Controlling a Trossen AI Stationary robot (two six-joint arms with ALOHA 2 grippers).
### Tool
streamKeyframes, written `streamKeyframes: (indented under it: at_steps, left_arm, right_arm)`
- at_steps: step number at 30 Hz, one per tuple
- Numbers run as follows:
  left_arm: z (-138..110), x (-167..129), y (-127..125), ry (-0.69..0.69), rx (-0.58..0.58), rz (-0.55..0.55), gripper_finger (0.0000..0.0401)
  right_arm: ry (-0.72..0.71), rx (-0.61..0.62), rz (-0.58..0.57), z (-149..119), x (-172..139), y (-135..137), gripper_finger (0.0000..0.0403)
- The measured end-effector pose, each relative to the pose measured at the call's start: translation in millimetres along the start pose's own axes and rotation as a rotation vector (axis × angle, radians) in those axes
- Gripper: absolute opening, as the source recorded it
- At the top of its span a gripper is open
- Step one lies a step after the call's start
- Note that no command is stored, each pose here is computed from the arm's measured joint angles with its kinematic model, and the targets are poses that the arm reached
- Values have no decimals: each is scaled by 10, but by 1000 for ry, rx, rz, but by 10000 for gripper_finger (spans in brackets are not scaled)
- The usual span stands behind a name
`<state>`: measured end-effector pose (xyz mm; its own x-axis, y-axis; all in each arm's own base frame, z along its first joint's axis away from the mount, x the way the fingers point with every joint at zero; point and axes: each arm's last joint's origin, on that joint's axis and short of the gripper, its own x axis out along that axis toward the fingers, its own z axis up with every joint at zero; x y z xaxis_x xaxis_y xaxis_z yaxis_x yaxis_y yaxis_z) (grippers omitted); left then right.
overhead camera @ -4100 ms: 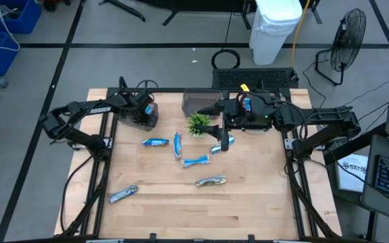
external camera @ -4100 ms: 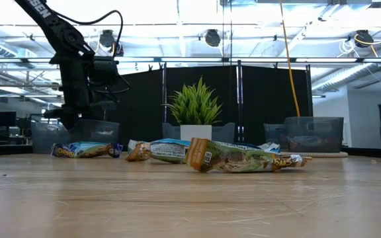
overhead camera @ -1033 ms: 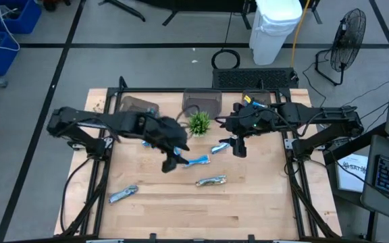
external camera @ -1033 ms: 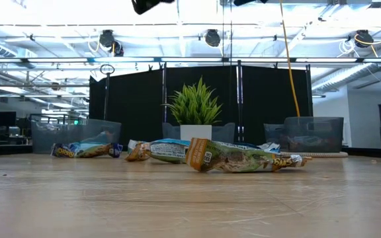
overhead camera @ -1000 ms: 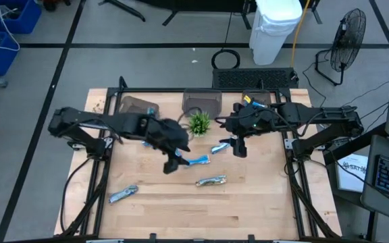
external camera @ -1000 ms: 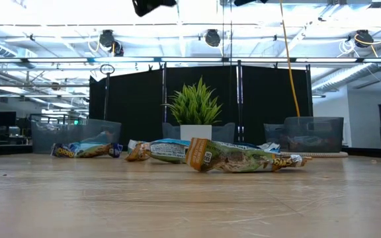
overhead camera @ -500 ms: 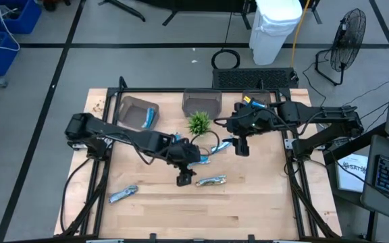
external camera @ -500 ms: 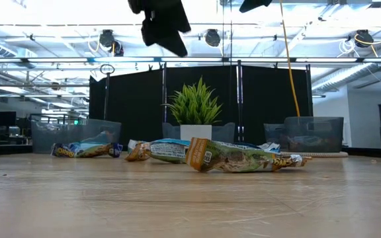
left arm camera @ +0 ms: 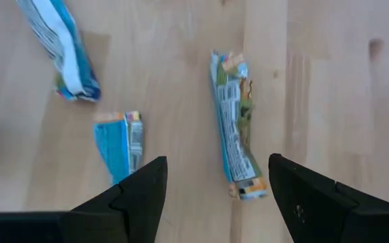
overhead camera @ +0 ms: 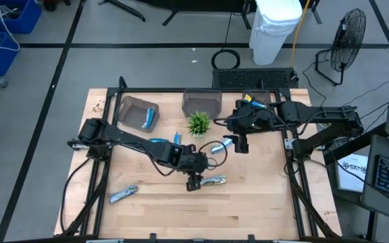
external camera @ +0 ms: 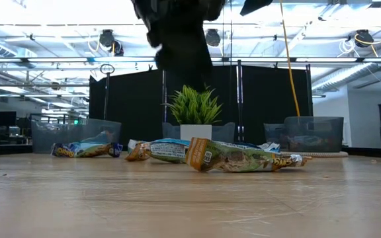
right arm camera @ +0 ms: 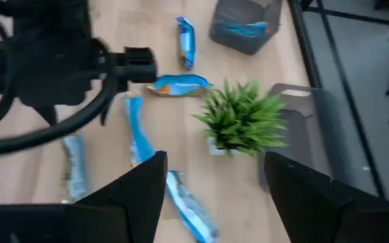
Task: Pick and place Granola Bars by type
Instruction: Put the yellow granola bar into the left black bin
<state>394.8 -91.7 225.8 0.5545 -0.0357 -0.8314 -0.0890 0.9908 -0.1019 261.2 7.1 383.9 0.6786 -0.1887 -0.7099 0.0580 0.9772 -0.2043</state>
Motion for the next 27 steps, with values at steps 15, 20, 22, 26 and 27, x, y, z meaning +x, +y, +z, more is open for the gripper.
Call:
streamKeyframes:
  at_steps: [15, 20, 22, 26, 27]
  left_arm:
    - [-135, 518, -140, 31, 0, -9, 257]
    - [-184, 642, -147, 60, 1, -29, 257]
    - [-194, 674, -157, 63, -2, -43, 257]
    - [-192, 698, -201, 44, 0, -58, 257]
    - [-185, 734, -215, 26, -1, -66, 257]
  right_arm:
    - [0, -30, -10, 0, 0, -3, 238]
    - [0, 15, -9, 0, 0, -2, 238]
    - [0, 33, -9, 0, 0, -2, 238]
    - [1, 41, -9, 0, 0, -2, 238]
    - [0, 41, -9, 0, 0, -2, 238]
